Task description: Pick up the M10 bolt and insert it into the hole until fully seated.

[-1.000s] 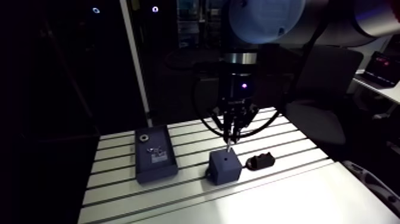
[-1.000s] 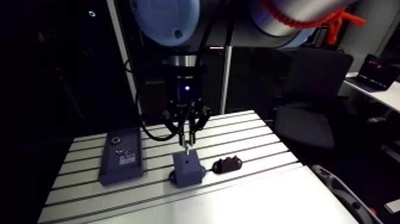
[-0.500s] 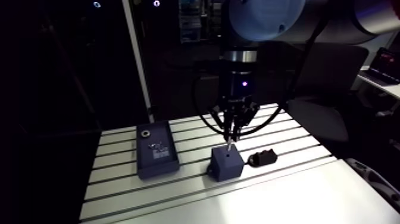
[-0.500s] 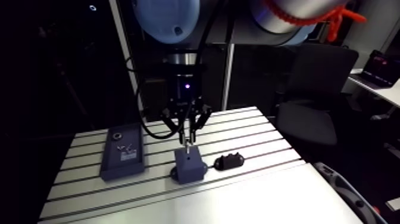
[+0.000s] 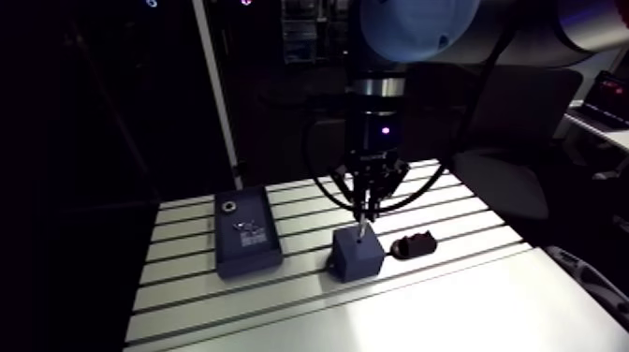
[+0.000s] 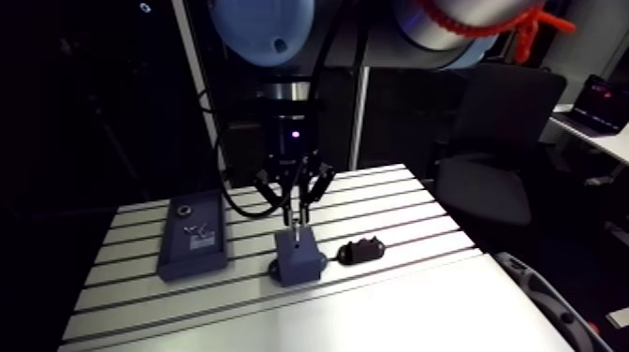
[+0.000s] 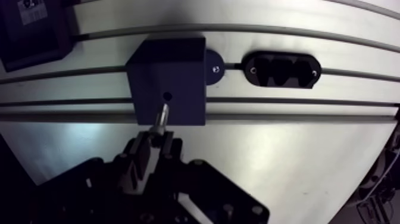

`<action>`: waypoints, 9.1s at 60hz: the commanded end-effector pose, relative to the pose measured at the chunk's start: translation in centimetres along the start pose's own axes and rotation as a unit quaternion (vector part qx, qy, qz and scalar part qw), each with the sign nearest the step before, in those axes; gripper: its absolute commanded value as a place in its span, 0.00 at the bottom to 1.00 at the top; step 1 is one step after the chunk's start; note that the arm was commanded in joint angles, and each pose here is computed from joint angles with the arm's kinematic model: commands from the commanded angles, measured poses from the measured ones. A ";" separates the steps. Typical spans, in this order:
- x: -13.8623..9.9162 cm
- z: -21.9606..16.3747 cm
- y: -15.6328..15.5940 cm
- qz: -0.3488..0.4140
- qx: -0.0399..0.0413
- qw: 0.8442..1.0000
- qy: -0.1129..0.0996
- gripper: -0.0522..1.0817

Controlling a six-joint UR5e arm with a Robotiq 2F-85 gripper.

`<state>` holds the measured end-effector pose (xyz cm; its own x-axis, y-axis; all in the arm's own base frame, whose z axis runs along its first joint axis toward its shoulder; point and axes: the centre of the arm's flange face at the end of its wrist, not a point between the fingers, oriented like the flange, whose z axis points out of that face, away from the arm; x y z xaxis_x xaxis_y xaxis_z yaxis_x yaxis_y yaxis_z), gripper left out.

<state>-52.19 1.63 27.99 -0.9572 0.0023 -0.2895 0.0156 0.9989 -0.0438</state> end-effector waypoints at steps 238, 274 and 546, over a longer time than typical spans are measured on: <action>0.3 1.1 -0.7 -0.011 -0.018 1.000 -0.013 1.00; 0.4 1.3 -0.7 -0.010 -0.017 1.000 -0.013 1.00; -3.4 -13.7 -3.2 -0.024 -0.015 0.998 0.059 0.05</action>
<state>-52.87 0.67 36.13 -0.9813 -0.0204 -0.1913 -0.0201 0.9998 -0.0031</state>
